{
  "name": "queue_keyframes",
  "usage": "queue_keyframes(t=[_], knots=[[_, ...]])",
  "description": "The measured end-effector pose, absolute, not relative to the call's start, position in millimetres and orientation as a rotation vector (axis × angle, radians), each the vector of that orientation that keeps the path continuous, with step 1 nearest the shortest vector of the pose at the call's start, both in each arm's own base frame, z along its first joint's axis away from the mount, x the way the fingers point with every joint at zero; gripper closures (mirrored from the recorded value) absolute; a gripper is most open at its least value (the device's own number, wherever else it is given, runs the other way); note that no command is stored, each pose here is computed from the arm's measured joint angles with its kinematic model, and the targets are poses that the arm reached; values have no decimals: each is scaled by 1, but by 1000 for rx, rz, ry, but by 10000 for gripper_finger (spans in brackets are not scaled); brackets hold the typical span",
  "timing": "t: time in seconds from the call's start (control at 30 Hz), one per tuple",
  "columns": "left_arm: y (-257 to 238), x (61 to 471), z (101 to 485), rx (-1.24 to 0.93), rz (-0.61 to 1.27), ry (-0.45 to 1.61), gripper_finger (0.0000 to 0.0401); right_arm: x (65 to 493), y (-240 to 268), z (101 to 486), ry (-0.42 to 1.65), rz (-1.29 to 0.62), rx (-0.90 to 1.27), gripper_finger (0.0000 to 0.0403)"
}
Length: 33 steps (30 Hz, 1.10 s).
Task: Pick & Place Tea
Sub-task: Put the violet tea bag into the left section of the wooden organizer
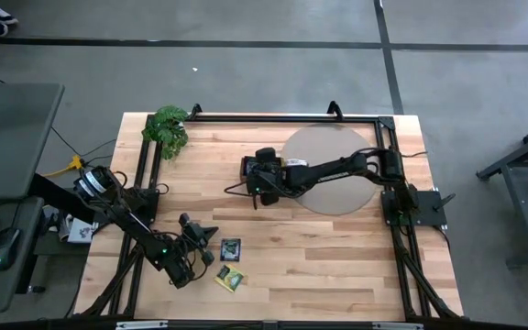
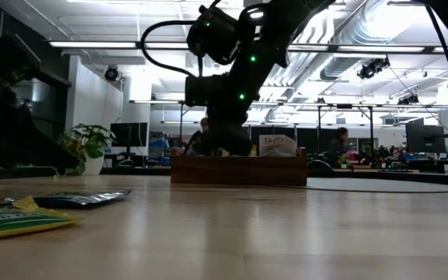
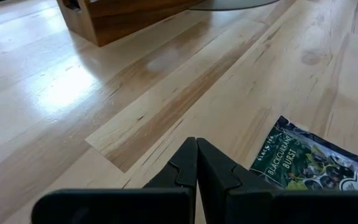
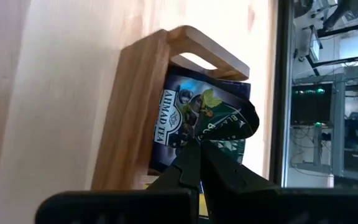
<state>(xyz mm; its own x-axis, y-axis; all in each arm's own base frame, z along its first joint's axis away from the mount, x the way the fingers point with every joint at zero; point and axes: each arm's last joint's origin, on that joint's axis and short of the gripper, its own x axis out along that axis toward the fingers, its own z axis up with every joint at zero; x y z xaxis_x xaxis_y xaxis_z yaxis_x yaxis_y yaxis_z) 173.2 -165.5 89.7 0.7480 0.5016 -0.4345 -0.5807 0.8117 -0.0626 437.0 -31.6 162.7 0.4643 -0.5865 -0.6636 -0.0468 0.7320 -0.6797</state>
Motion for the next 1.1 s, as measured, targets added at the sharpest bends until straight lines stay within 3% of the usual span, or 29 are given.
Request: queue_keyframes(t=[0.43, 0.83, 1.1], knots=[[-166, 173, 90, -199, 595, 419, 400, 438, -31, 163, 1043, -351, -716, 396], [-166, 173, 89, -207, 590, 440, 400, 438, -32, 164, 1031, -402, -674, 282], [-166, 173, 89, -214, 587, 439, 400, 443, -32, 173, 999, -438, -669, 253]])
